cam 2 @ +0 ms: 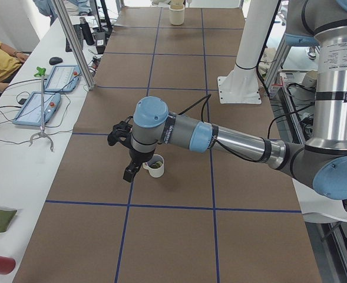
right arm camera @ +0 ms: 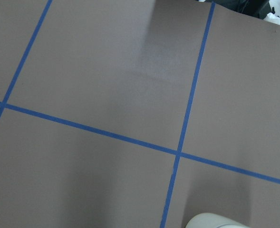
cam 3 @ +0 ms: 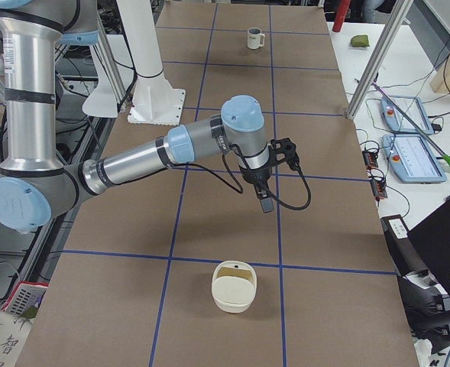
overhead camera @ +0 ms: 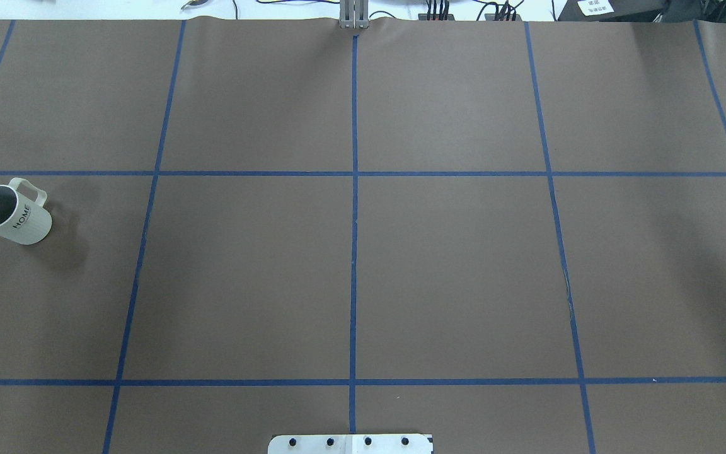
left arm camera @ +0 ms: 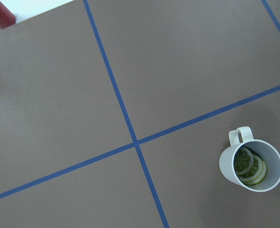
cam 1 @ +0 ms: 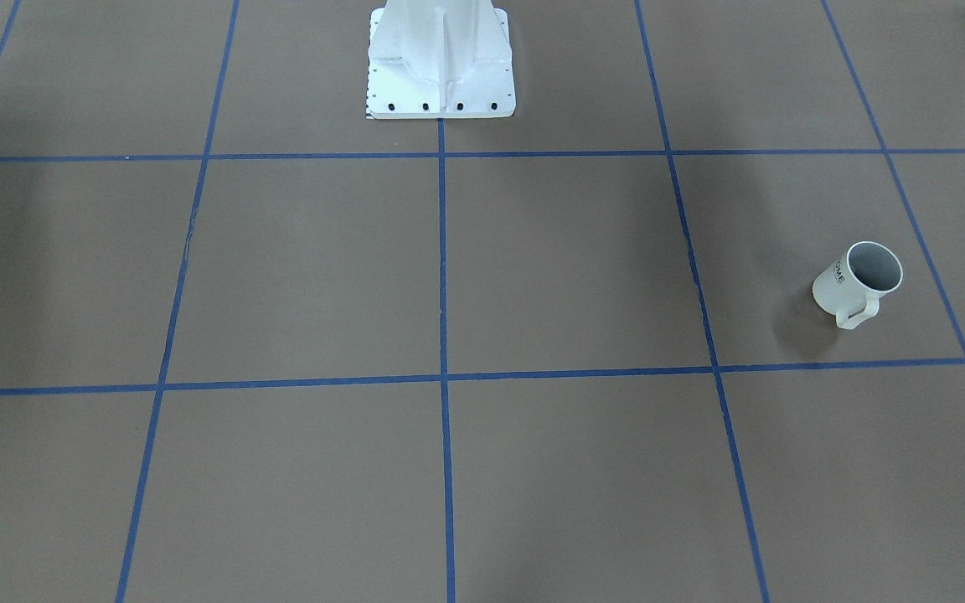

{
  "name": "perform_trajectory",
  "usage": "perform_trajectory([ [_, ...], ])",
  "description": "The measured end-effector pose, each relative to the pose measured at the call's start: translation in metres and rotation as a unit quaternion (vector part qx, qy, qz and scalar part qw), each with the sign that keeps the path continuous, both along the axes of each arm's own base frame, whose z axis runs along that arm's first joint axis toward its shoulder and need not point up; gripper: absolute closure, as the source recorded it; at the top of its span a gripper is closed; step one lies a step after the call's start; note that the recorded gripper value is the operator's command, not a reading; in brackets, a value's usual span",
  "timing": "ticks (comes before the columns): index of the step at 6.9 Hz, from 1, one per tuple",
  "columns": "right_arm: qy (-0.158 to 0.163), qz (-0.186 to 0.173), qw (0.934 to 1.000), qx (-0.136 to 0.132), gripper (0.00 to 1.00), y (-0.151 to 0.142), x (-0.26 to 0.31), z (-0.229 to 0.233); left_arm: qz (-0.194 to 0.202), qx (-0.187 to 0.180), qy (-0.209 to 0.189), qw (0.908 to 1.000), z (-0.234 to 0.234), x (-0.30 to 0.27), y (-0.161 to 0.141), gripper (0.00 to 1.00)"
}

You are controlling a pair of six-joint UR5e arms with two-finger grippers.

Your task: Left arm hands cup to right arm to dump lemon

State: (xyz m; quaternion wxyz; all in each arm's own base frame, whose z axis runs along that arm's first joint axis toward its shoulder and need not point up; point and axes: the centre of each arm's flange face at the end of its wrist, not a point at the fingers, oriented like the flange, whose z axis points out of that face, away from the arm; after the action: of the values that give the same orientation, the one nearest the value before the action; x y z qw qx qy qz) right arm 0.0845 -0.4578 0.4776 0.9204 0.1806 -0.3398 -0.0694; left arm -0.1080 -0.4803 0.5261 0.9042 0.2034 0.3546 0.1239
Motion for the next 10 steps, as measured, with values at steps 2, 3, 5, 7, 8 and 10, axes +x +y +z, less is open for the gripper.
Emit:
perform_trajectory([
  [2,0.001,-0.003,0.9991,0.043,0.00,-0.002,-0.003,-0.005,-0.019,0.004,0.011,0.9997,0.006,0.006,-0.005,0.00],
  [3,-0.001,-0.013,0.9971,0.075,0.00,-0.001,-0.013,-0.005,-0.009,0.009,0.014,0.9998,0.015,0.025,-0.008,0.00],
  [5,-0.016,-0.046,0.9935,0.103,0.00,-0.007,-0.062,-0.012,0.010,-0.015,0.029,0.9994,0.022,0.078,-0.014,0.00],
  [7,-0.015,-0.056,0.9948,0.084,0.00,-0.013,-0.115,-0.016,-0.024,-0.065,0.061,0.9957,0.030,0.123,-0.004,0.00],
  [8,-0.006,-0.054,0.9956,0.077,0.00,-0.016,-0.138,-0.019,-0.044,-0.084,0.078,0.9925,0.037,0.145,0.005,0.00],
  [10,-0.005,-0.046,0.9965,0.069,0.00,-0.021,-0.165,-0.029,-0.077,-0.117,0.085,0.9866,0.046,0.195,0.020,0.00],
])
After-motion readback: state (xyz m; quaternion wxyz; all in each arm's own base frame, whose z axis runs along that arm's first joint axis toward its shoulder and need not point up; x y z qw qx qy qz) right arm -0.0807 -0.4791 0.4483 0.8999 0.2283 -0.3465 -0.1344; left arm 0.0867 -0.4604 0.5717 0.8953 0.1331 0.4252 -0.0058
